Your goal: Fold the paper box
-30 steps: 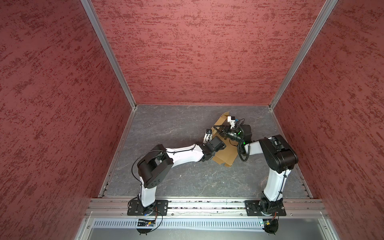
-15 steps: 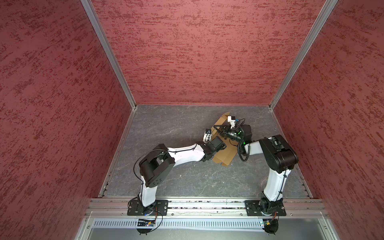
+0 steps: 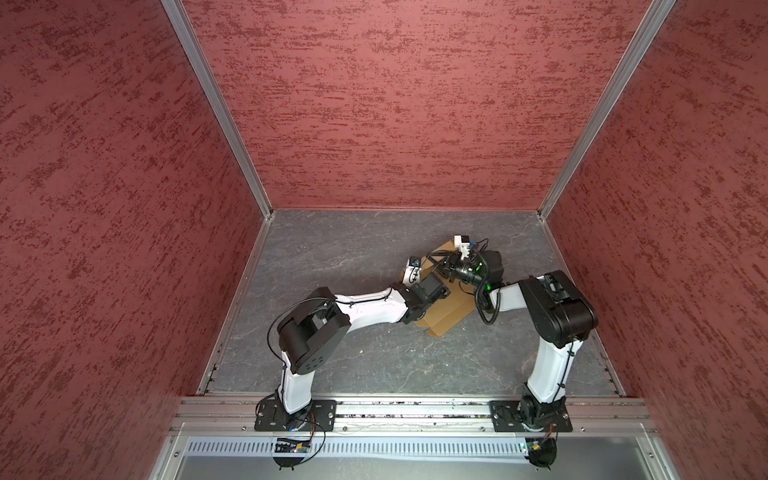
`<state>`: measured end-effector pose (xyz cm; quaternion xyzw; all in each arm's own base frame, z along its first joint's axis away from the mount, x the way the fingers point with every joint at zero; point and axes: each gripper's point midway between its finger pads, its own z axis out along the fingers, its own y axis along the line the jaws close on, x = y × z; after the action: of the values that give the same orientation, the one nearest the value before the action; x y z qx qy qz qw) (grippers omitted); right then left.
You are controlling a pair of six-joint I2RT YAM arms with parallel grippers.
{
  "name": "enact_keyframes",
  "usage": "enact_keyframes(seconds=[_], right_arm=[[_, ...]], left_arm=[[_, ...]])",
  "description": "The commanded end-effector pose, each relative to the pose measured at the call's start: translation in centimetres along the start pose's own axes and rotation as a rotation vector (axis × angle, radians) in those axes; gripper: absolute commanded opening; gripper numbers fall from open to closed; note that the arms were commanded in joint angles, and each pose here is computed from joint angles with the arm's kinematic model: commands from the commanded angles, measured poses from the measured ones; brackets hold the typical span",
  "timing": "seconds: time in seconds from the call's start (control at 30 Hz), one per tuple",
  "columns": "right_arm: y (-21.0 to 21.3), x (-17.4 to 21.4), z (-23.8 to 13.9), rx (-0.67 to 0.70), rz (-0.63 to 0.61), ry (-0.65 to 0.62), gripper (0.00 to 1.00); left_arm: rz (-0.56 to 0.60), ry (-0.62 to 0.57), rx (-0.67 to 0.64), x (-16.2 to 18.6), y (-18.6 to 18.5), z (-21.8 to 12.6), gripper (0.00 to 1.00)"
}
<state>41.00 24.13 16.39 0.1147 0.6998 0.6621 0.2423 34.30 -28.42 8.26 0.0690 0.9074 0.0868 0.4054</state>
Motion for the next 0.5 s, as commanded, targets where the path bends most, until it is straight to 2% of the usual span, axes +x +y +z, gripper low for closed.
enact_keyframes(seconds=[0.0, 0.47], right_arm=[[1.4, 0.3, -0.2, -0.018, -0.019, 0.003, 0.27], [2.2, 0.3, -1.3, 0.044, -0.01, -0.041, 0.39]], left_arm=[[0.005, -0.037, -0.009, -0.9, 0.8, -0.3, 0.19], [0.007, -0.041, 0.013, -0.4, 2.8, 0.6, 0.16]])
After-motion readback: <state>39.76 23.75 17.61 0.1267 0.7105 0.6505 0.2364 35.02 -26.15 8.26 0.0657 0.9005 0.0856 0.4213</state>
